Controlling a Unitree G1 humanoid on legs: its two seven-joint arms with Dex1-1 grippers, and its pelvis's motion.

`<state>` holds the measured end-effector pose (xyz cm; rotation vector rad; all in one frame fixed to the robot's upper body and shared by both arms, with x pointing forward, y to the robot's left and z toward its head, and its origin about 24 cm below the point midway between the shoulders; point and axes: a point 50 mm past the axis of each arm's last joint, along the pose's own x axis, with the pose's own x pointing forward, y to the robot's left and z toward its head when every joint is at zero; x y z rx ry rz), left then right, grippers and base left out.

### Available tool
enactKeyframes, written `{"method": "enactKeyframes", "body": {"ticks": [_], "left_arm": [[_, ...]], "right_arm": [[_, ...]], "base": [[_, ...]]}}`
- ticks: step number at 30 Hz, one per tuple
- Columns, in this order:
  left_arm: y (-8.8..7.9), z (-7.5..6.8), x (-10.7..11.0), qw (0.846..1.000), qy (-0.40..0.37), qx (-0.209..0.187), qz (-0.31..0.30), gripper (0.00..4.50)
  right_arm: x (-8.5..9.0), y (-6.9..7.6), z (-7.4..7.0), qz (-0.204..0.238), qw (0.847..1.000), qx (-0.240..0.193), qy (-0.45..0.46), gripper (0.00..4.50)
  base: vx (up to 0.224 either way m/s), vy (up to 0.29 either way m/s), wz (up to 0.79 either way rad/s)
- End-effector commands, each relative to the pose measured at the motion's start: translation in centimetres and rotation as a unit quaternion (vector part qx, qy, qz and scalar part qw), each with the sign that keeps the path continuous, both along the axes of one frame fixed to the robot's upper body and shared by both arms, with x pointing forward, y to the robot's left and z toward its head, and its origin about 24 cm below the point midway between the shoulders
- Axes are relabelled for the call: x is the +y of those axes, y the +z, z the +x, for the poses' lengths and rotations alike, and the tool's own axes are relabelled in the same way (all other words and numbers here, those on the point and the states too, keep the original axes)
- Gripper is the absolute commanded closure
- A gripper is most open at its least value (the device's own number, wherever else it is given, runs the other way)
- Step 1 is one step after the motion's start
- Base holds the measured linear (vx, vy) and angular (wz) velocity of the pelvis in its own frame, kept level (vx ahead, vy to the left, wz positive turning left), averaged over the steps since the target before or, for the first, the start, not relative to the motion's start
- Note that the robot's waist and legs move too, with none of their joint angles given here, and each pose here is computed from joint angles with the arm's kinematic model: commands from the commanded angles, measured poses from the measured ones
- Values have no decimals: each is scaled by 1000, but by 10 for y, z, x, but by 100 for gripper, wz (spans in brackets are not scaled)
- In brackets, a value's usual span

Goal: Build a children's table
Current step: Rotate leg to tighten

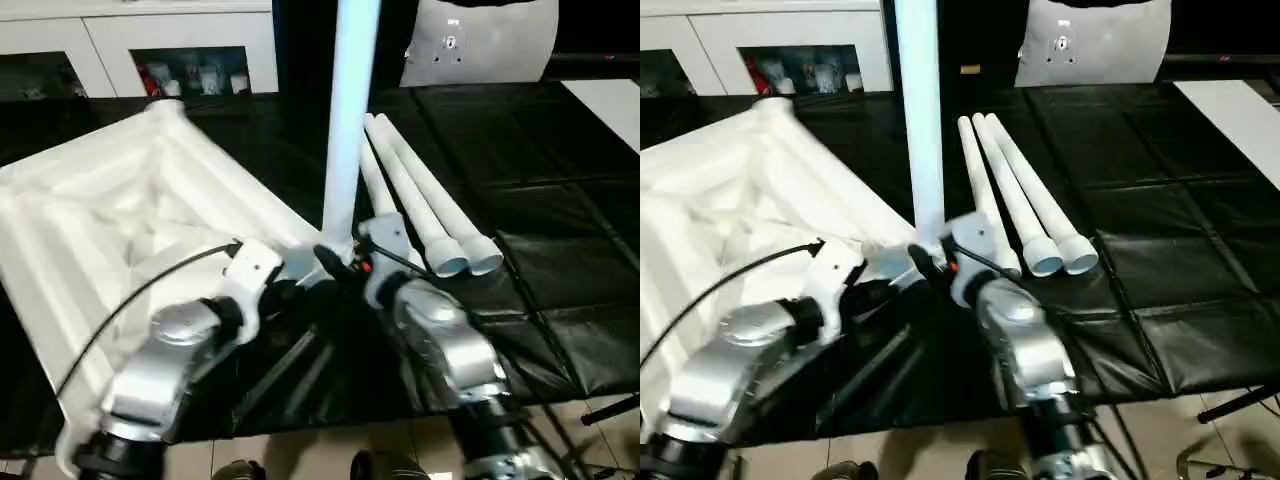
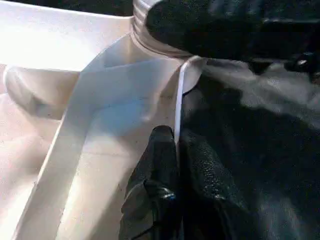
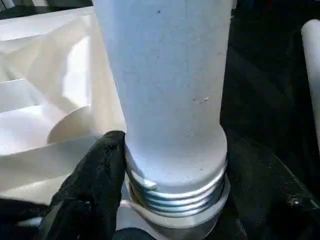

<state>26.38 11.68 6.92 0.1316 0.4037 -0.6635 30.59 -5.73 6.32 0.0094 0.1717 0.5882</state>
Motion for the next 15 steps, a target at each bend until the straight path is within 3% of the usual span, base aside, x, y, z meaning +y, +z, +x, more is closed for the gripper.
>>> {"method": "enactKeyframes", "body": {"ticks": [1, 3, 10, 15], "left_arm": [[13, 3, -11, 999, -4, -36, -8, 450], [12, 4, -6, 999, -8, -35, 8, 450], [10, 2, 13, 999, -33, -22, 36, 450], [6, -2, 27, 994, -89, -12, 54, 450]], "right_arm": [[26, -28, -19, -8, 996, 68, 62, 127], [20, -27, -18, -9, 997, 59, 56, 93], [2, -19, -18, -4, 997, 23, 70, 43], [-19, -14, -20, -29, 994, -5, 107, 1]], "base": [[52, -15, 6], [26, -8, 3], [0, 0, 0], [0, 0, 0]]}}
